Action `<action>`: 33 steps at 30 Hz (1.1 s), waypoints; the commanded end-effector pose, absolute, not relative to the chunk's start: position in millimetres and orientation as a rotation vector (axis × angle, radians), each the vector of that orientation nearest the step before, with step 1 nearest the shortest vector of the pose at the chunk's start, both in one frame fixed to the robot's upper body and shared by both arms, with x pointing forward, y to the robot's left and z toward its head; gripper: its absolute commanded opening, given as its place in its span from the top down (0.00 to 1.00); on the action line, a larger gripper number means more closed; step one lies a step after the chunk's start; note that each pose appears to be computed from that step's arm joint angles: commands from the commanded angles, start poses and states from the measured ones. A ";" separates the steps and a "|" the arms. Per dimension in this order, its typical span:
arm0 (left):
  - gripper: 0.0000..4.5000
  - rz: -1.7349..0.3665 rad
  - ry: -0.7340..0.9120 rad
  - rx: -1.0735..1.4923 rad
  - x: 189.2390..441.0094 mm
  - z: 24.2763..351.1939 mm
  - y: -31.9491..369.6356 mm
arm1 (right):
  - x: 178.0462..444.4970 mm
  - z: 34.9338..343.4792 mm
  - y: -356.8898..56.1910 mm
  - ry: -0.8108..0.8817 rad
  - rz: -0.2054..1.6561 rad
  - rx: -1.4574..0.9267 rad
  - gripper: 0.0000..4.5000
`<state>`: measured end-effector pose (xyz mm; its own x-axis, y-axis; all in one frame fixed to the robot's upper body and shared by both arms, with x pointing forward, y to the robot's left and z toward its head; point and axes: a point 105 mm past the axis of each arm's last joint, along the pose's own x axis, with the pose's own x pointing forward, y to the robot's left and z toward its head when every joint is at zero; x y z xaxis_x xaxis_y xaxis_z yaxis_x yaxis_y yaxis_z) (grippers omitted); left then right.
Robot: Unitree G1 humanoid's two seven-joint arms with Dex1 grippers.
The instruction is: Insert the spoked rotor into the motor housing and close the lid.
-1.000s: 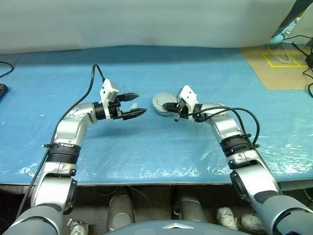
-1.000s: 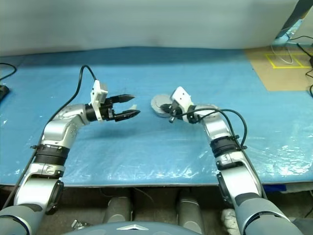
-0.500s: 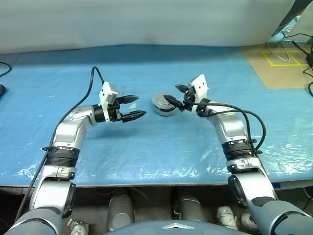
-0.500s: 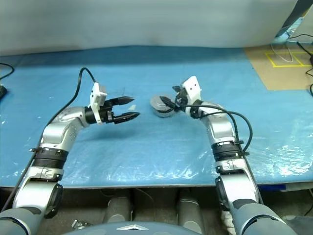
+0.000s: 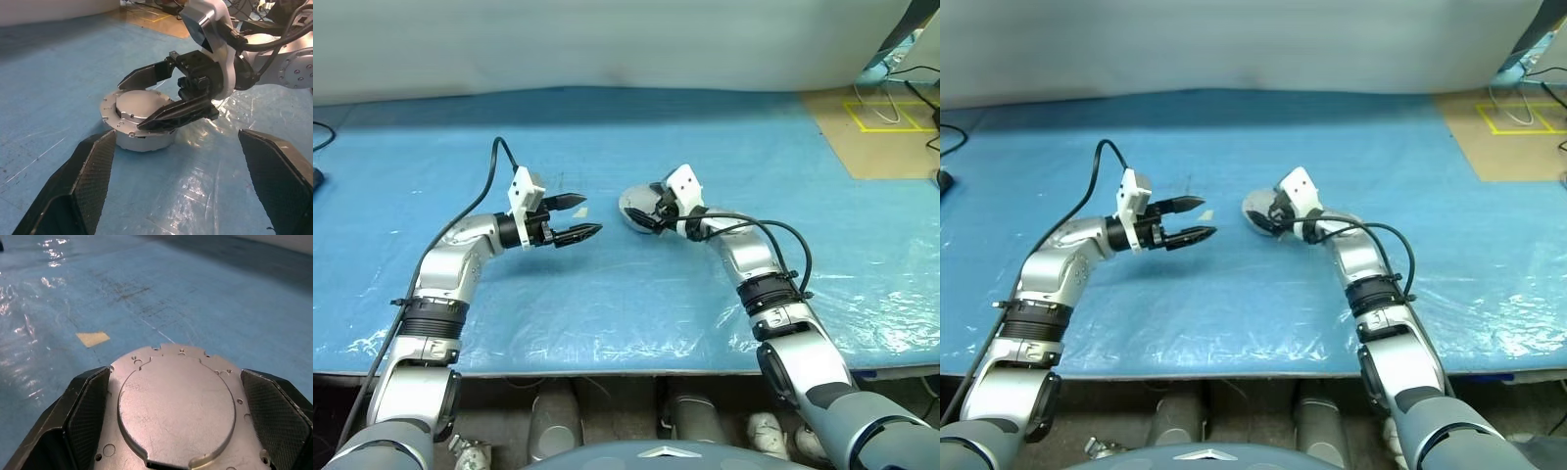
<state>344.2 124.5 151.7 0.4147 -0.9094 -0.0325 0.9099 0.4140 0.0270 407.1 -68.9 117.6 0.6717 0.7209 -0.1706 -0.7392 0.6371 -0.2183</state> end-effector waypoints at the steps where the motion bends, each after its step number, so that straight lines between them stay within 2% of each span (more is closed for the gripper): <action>1: 0.07 -1.144 -0.034 0.058 341.1 162.7 125.5 | 406.0 120.1 -66.5 0.051 0.858 -0.302 0.01; 2: 0.07 -1.145 -0.033 0.057 340.7 162.5 125.5 | 405.0 120.8 -67.2 0.047 0.863 -0.296 0.01; 5: 0.07 -1.146 -0.032 0.057 340.2 162.0 125.3 | 405.0 124.4 -70.7 0.027 0.855 -0.283 0.13; 8: 0.07 -1.147 -0.032 0.056 340.2 161.9 124.8 | 404.8 125.4 -74.0 0.030 0.856 -0.279 0.35; 17: 0.07 -1.152 -0.031 0.050 341.2 161.3 122.4 | 401.3 151.4 -84.2 0.017 0.890 -0.132 0.34; 24: 0.07 -1.164 -0.022 0.053 339.8 157.5 120.2 | 394.0 137.8 -94.2 0.089 0.932 -0.235 0.34; 30: 0.07 -1.167 -0.027 0.048 338.3 157.8 116.9 | 396.2 113.0 -87.1 0.139 0.889 -0.205 0.34; 33: 0.07 -1.162 -0.028 0.048 338.0 157.7 117.5 | 393.9 112.7 -81.3 0.135 0.892 -0.164 0.34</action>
